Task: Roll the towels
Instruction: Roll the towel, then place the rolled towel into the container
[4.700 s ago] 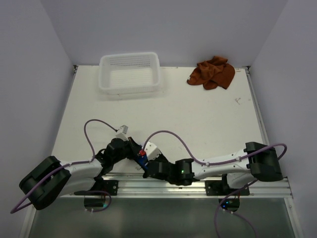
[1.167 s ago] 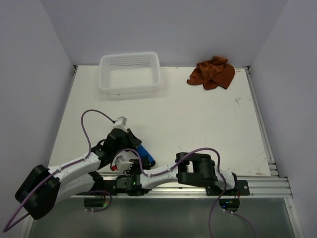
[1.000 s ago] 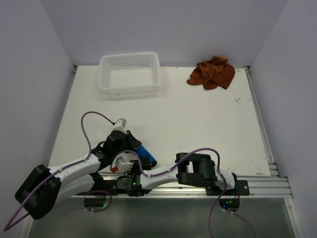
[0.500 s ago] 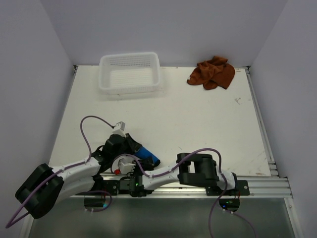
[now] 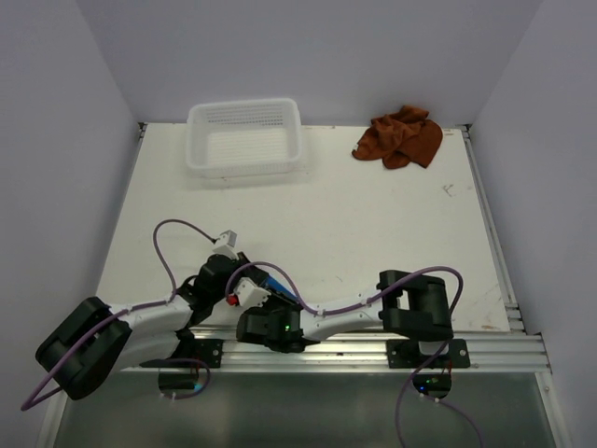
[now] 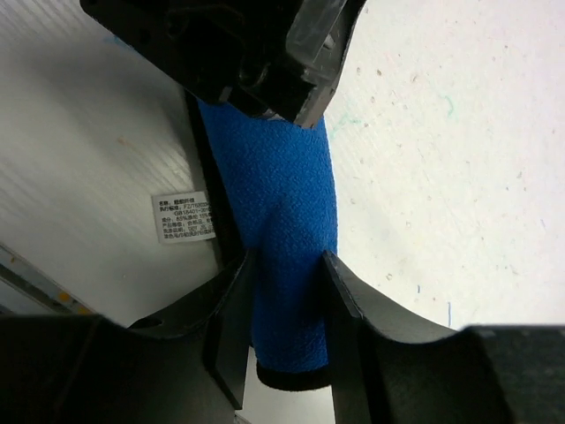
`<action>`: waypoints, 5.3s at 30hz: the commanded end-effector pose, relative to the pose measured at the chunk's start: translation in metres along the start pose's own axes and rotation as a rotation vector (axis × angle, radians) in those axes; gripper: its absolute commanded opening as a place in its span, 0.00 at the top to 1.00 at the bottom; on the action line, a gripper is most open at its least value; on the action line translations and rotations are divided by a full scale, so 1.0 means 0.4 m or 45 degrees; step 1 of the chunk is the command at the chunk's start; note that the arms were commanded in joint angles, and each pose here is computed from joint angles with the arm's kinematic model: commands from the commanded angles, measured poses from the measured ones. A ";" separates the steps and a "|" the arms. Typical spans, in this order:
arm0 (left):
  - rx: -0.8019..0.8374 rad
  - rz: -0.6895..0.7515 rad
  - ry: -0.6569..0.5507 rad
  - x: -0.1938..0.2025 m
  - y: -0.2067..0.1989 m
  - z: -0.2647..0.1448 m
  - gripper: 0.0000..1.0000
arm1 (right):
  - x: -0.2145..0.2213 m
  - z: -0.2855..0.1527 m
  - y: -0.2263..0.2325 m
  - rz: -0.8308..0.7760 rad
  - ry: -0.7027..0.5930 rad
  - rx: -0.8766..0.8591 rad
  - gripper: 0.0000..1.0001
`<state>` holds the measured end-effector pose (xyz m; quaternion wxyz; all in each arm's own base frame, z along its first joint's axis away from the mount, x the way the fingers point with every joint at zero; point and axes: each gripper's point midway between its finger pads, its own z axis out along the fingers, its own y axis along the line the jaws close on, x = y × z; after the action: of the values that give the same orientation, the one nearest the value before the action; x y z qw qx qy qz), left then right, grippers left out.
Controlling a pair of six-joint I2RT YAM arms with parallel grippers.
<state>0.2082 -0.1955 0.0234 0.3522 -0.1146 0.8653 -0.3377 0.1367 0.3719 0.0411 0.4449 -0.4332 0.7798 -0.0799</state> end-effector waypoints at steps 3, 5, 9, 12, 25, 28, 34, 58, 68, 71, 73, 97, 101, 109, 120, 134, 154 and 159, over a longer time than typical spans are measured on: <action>-0.208 0.041 0.070 0.059 0.123 -0.020 0.83 | -0.058 -0.034 0.027 0.218 -0.115 -0.141 0.60; -0.210 0.042 0.071 0.061 0.125 -0.022 0.83 | -0.048 -0.039 0.023 0.230 -0.120 -0.162 0.60; -0.218 0.042 0.068 0.063 0.132 -0.024 0.83 | -0.060 -0.069 0.020 0.307 -0.152 -0.265 0.55; -0.224 0.040 0.069 0.067 0.137 -0.025 0.83 | -0.072 -0.098 0.025 0.356 -0.164 -0.382 0.50; -0.249 0.040 0.069 0.077 0.159 -0.032 0.86 | -0.043 -0.081 -0.081 0.750 -0.096 -0.631 0.42; -0.256 0.037 0.067 0.079 0.165 -0.033 0.86 | -0.040 -0.068 -0.095 0.811 -0.089 -0.670 0.43; -0.253 0.038 0.070 0.079 0.163 -0.032 0.86 | 0.016 -0.043 -0.072 0.833 0.007 -0.714 0.43; -0.252 0.032 0.066 0.077 0.160 -0.037 0.87 | 0.153 -0.019 0.015 0.795 0.178 -0.799 0.60; -0.204 0.048 -0.016 0.011 0.100 -0.046 0.82 | 0.164 -0.023 0.039 0.719 0.208 -0.808 0.77; -0.196 0.081 -0.062 -0.029 0.068 -0.048 0.81 | 0.164 -0.027 0.049 0.689 0.214 -0.805 0.84; -0.213 0.093 -0.067 -0.039 0.066 -0.051 0.80 | 0.163 -0.027 0.051 0.680 0.212 -0.803 0.90; -0.392 0.391 -0.465 -0.367 -0.088 -0.191 0.72 | -0.027 0.027 -0.120 0.507 -0.008 -0.409 1.00; -0.415 0.389 -0.489 -0.375 -0.080 -0.185 0.72 | -0.086 0.047 -0.160 0.411 -0.044 -0.333 1.00; -0.501 0.361 -0.518 -0.356 -0.017 -0.186 0.77 | -0.249 0.108 -0.309 0.490 -0.122 -0.287 1.00; -0.433 0.319 -0.609 -0.348 0.000 -0.208 0.79 | -0.503 0.265 -0.538 0.660 -0.242 -0.301 1.00; -0.399 0.361 -0.437 -0.256 0.043 -0.158 0.85 | -0.606 0.593 -0.767 1.332 -0.432 -0.475 1.00; -0.405 0.376 -0.329 -0.221 0.048 -0.125 0.85 | -0.394 0.735 -0.821 1.481 -0.174 -0.246 1.00; -0.401 0.375 -0.318 -0.217 0.047 -0.118 0.85 | -0.346 0.717 -0.838 1.438 -0.078 -0.182 1.00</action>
<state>0.2299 -0.1126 0.0692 0.4616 -0.0741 0.8775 -0.1072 0.5940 0.3706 0.1043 0.4088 0.0169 0.8700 0.2750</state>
